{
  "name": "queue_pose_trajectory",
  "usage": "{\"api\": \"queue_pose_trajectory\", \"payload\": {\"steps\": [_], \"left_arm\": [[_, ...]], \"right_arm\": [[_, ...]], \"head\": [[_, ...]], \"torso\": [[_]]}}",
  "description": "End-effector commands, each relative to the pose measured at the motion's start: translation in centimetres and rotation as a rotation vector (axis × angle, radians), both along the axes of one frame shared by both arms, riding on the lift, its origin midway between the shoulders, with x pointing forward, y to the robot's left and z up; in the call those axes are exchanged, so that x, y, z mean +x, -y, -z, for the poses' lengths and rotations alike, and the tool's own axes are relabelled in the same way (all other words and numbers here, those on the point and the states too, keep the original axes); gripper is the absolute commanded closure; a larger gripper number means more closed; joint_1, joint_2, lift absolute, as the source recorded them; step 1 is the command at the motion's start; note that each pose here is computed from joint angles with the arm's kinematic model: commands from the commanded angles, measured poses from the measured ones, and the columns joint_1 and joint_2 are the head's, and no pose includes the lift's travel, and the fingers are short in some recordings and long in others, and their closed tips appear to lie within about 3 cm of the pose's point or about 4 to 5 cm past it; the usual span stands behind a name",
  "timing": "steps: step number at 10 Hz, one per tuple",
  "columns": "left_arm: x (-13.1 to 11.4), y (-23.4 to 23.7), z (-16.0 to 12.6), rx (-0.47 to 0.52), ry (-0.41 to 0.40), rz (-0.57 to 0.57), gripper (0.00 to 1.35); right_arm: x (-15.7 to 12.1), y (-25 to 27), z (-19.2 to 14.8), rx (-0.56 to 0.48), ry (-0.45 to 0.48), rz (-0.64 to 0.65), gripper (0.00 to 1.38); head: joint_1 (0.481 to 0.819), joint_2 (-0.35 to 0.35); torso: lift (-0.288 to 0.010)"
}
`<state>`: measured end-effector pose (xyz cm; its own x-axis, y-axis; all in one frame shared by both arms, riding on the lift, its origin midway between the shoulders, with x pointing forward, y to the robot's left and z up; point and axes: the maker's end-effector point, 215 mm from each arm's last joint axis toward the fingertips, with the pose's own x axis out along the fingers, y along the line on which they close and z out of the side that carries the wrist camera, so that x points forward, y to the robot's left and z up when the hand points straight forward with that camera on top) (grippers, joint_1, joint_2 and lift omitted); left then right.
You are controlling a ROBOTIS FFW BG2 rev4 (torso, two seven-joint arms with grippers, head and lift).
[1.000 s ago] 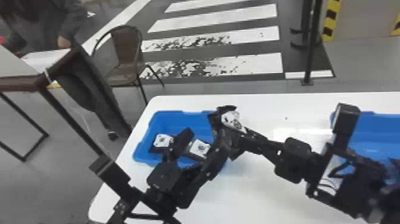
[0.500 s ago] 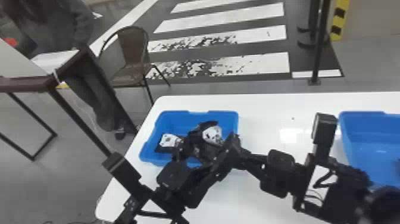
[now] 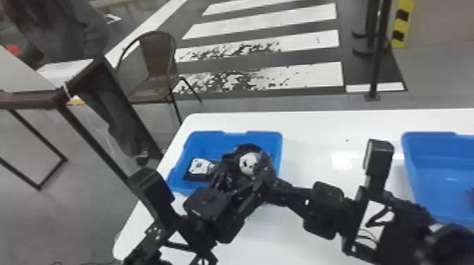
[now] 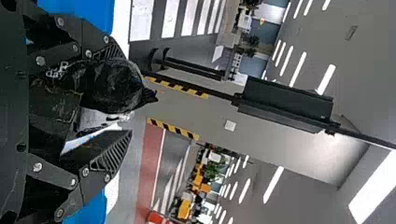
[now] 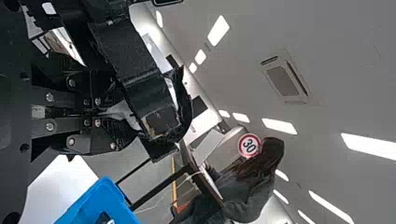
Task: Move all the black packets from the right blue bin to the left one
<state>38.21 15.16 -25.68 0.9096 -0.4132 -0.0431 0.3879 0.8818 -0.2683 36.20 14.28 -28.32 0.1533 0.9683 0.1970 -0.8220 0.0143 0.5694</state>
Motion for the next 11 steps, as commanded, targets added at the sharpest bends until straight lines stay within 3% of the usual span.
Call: {"api": "queue_pose_trajectory", "payload": {"steps": [1, 5, 7, 9, 11], "left_arm": [[0.0, 0.0, -0.4, 0.003, 0.012, 0.000, 1.22], [0.0, 0.0, -0.9, 0.009, 0.032, -0.004, 1.22], [0.0, -0.3, -1.7, 0.011, 0.062, -0.021, 1.22], [0.0, -0.5, -1.7, 0.012, 0.059, -0.034, 1.22], [-0.1, -0.6, -1.8, 0.009, 0.064, -0.035, 1.22]], "right_arm": [[0.1, 0.1, 0.0, 0.002, -0.003, 0.003, 1.10], [0.7, 0.4, 0.0, 0.017, -0.010, 0.022, 1.10], [1.7, 1.2, 0.0, 0.085, -0.071, 0.060, 0.99], [2.1, 1.6, 0.2, 0.107, -0.103, 0.071, 0.52], [2.4, 1.9, 0.4, 0.122, -0.124, 0.083, 0.19]], "head": [[0.695, 0.350], [0.695, 0.350], [0.695, 0.350], [0.695, 0.350], [0.695, 0.350]], "torso": [[-0.140], [-0.140], [-0.140], [-0.140], [-0.140]]}}
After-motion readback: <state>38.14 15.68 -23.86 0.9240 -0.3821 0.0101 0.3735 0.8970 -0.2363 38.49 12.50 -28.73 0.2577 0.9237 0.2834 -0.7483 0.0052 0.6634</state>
